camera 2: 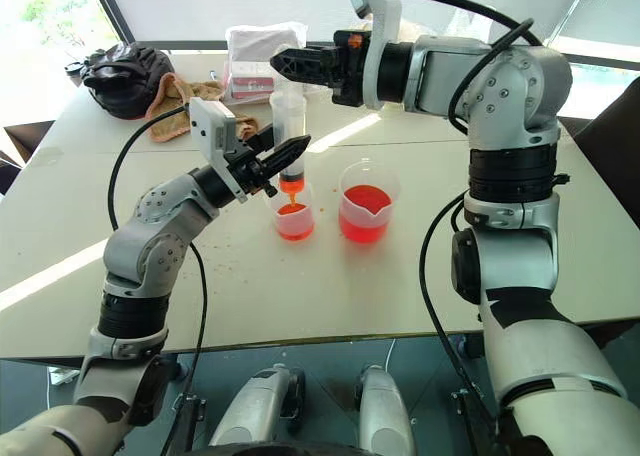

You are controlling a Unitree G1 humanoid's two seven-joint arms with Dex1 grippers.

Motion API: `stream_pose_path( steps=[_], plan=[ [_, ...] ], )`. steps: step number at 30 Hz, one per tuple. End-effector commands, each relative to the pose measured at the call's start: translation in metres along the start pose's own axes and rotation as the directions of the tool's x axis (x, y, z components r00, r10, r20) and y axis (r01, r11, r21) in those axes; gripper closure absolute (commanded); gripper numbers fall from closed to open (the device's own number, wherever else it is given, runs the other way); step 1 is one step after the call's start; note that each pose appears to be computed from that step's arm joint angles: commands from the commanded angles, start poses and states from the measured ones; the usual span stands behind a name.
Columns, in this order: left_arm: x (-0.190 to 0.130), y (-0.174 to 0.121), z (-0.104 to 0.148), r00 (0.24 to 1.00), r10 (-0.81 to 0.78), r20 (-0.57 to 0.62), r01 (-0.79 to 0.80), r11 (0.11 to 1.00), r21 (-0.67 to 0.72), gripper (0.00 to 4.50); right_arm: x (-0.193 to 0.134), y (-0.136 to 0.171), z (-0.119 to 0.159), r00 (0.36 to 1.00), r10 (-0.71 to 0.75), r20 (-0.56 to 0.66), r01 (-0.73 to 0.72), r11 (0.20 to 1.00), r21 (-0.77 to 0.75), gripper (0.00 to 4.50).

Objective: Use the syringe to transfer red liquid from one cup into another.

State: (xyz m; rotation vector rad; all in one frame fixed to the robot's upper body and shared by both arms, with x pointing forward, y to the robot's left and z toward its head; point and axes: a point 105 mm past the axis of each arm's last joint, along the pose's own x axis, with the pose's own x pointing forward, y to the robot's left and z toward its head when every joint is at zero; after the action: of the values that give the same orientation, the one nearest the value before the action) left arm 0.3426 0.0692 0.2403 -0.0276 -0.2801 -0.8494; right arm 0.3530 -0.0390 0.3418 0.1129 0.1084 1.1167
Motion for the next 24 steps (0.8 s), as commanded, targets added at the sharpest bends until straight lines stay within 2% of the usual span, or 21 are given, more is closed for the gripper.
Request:
stream_pose_path(
  steps=[1, 6, 14, 24],
  plan=[
    [0.001, -0.007, 0.016, 0.999, -0.023, 0.049, 0.021, 0.999, 0.044, 3.07, 0.004, 0.010, 0.010, 0.999, 0.033, 0.017, -0.032, 0.999, -0.039, 4.47],
    [0.000, -0.007, 0.017, 0.999, -0.021, 0.047, 0.019, 0.999, 0.044, 3.07, 0.006, 0.017, 0.002, 0.997, 0.068, -0.028, -0.069, 0.997, -0.038, 4.47],
    [0.001, -0.005, 0.022, 0.998, -0.018, 0.054, 0.015, 0.999, 0.051, 3.07, 0.013, 0.031, -0.029, 0.983, 0.138, -0.122, -0.136, 0.990, 0.023, 4.47],
    [0.001, -0.002, 0.025, 0.998, -0.004, 0.059, 0.001, 0.999, 0.051, 3.07, 0.022, 0.036, -0.057, 0.973, 0.161, -0.165, -0.147, 0.985, 0.093, 4.47]
  ],
)
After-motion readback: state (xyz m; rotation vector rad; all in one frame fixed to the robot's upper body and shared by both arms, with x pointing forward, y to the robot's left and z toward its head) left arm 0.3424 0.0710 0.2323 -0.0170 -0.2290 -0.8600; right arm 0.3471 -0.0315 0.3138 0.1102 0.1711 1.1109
